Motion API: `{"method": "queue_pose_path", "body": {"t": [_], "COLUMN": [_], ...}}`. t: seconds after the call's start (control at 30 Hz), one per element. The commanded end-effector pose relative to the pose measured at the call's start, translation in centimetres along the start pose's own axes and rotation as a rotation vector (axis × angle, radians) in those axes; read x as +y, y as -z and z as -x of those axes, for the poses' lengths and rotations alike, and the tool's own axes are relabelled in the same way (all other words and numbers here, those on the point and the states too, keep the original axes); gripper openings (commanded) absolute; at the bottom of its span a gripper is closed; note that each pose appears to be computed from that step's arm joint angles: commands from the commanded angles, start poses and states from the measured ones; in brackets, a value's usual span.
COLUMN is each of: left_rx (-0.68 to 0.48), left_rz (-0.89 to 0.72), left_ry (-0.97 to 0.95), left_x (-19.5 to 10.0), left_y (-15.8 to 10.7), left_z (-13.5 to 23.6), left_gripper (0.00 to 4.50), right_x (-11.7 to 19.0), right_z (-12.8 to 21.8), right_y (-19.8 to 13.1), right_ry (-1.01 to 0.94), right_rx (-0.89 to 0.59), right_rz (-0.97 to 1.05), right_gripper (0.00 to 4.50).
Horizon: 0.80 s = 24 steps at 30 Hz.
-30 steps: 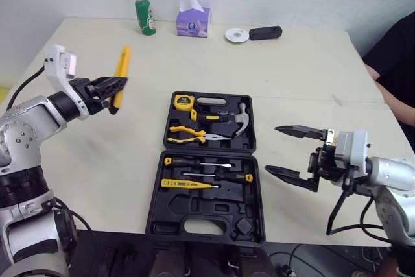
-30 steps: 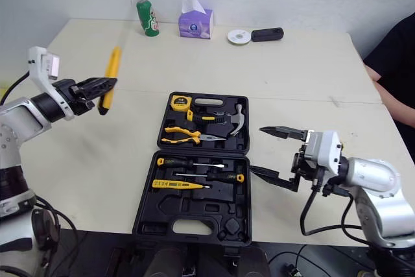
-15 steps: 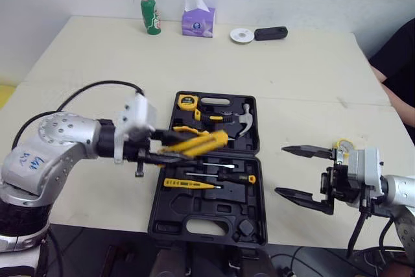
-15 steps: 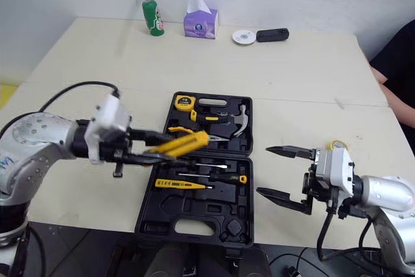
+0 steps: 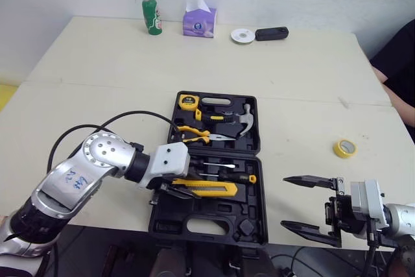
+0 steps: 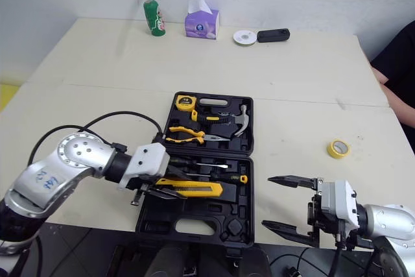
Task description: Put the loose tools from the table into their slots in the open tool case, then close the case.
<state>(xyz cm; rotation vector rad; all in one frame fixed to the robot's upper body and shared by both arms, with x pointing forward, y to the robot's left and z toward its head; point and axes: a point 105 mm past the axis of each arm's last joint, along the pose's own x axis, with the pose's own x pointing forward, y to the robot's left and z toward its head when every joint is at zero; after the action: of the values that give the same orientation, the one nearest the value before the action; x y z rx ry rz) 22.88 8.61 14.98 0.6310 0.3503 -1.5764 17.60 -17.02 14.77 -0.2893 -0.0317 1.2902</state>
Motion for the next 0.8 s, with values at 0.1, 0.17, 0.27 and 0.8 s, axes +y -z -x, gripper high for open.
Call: {"method": "queue_pose_path", "body": {"t": [0.1, 0.17, 0.27, 0.8], "left_rx": [0.026, 0.027, 0.043, 0.084], "left_rz": [-0.032, -0.024, -0.030, -0.005], "left_ry": [0.025, 0.018, 0.014, 0.010], "left_x": [-0.9, -0.9, -0.9, -1.1], "left_y": [0.0, 0.1, 0.4, 1.9], "left_z": [-1.4, -1.7, -2.4, -3.8], "left_gripper": [1.25, 1.25, 1.25, 1.25], "right_x": [0.9, 0.7, 0.4, -0.3], "right_z": [-1.0, -1.2, -1.9, -2.5], "right_y": [-1.4, -1.6, -2.0, -3.1], "right_ry": [-0.042, -0.038, -0.037, -0.018], "right_rx": [-0.028, -0.029, -0.036, -0.021], "right_rz": [0.003, 0.004, 0.009, 0.029], "right_gripper": [4.50, 4.50, 4.50, 4.50]}}
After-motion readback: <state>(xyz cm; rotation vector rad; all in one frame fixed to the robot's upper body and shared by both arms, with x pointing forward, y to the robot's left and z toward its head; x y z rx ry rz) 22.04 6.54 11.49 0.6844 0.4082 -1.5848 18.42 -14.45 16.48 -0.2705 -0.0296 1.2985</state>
